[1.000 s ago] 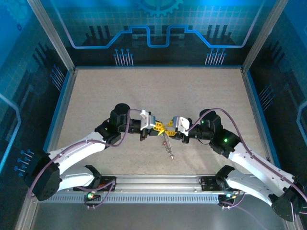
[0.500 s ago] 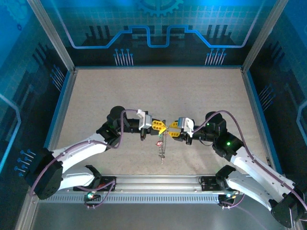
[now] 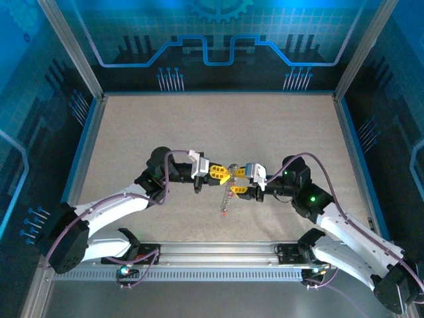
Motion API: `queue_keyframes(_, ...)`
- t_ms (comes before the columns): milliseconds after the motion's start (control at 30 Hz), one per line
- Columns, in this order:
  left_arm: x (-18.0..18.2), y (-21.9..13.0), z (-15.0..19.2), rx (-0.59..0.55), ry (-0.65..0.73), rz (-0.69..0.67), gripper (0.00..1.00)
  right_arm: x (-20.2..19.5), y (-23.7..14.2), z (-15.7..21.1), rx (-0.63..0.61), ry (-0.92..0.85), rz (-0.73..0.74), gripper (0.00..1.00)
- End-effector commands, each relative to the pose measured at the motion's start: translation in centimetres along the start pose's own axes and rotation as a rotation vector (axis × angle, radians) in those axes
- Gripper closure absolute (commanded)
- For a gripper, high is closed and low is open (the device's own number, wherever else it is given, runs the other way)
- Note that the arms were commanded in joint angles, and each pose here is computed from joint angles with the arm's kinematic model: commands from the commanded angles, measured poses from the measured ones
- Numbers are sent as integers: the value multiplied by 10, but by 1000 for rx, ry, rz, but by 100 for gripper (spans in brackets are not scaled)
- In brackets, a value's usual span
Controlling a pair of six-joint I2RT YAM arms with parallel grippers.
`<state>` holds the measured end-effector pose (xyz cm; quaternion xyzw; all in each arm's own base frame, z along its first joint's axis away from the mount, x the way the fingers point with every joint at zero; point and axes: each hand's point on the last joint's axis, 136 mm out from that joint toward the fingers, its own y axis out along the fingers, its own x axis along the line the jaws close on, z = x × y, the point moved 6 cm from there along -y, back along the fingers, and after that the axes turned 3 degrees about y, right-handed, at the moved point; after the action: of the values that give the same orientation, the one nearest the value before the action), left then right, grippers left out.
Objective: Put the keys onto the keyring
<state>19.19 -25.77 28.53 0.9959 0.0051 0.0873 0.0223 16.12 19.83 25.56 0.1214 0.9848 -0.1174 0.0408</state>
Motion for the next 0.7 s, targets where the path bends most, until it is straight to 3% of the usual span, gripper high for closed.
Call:
queue_keyframes(0,-2,1,-11,-59,48,20,100,-1,-1,-1,-29,34,10,58)
queue_keyframes(133,-2,2,-13,-62,50,31,100,-2,2,2,-56,74,9,59)
queue_keyframes(433,-1,0,-8,-36,64,2,100,-2,5,-4,-117,95,-10,72)
queue_keyframes(667,0,0,-9,-38,66,-4,100,-4,6,-1,-90,103,4,93)
